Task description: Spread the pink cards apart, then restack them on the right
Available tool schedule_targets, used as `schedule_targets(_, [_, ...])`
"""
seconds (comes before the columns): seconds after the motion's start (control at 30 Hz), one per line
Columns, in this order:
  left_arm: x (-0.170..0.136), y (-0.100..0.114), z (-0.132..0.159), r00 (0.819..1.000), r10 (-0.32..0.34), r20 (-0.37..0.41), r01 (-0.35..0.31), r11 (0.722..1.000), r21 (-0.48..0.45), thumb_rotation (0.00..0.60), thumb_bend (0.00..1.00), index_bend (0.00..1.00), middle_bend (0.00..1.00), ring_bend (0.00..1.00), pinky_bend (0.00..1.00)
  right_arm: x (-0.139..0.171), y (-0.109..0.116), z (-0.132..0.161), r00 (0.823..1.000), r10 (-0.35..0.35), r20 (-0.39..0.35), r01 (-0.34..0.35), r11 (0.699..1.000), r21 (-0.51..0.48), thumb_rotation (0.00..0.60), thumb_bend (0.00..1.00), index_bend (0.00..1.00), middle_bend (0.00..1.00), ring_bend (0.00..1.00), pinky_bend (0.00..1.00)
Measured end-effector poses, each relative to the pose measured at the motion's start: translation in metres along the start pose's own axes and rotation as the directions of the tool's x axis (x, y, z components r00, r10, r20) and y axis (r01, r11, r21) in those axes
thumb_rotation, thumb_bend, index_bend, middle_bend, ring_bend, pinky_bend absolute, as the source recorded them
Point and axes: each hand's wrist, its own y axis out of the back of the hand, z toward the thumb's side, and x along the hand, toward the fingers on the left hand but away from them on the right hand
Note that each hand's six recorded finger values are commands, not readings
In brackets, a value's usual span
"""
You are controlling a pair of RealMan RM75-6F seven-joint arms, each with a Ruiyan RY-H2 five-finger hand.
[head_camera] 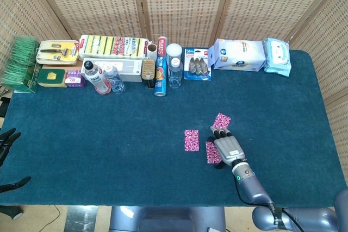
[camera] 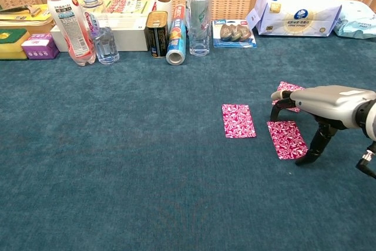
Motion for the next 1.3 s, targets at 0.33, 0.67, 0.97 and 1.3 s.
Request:
schedule_targets(0.33, [0.000, 0.000, 0.000, 1.000, 0.001, 0.000, -0.001, 1.000, 0.000, 0.600, 0.06, 0.00, 0.00, 0.00, 0.01, -0.001, 0.000, 0.000, 1.000, 0.004, 0.005, -0.004, 1.000, -0.005, 0.589, 0.17, 0.25, 0.00, 0.00, 0.00])
schedule_targets(0.67, [0.001, 0.000, 0.000, 1.000, -0.001, -0.001, 0.001, 1.000, 0.002, 0.600, 0.06, 0.00, 0.00, 0.00, 0.01, -0.002, 0.002, 0.002, 1.000, 0.000, 0.004, 0.000, 1.000, -0.020, 0.600, 0.21, 0.28, 0.00, 0.00, 0.00])
schedule_targets(0.97, [0.001, 0.000, 0.000, 1.000, -0.002, -0.001, 0.002, 1.000, 0.002, 0.600, 0.06, 0.00, 0.00, 0.00, 0.01, 0.003, 0.010, 0.003, 1.000, -0.017, -0.005, 0.017, 0.999, -0.033, 0.600, 0.21, 0.28, 0.00, 0.00, 0.00])
schedule_targets(1.3, [0.000, 0.000, 0.000, 1.000, -0.005, 0.002, 0.005, 1.000, -0.001, 0.600, 0.06, 0.00, 0.00, 0.00, 0.01, 0.000, 0.033, -0.006, 0.998, -0.046, 0.033, 0.048, 0.995, -0.092, 0.600, 0.22, 0.29, 0.00, 0.00, 0.00])
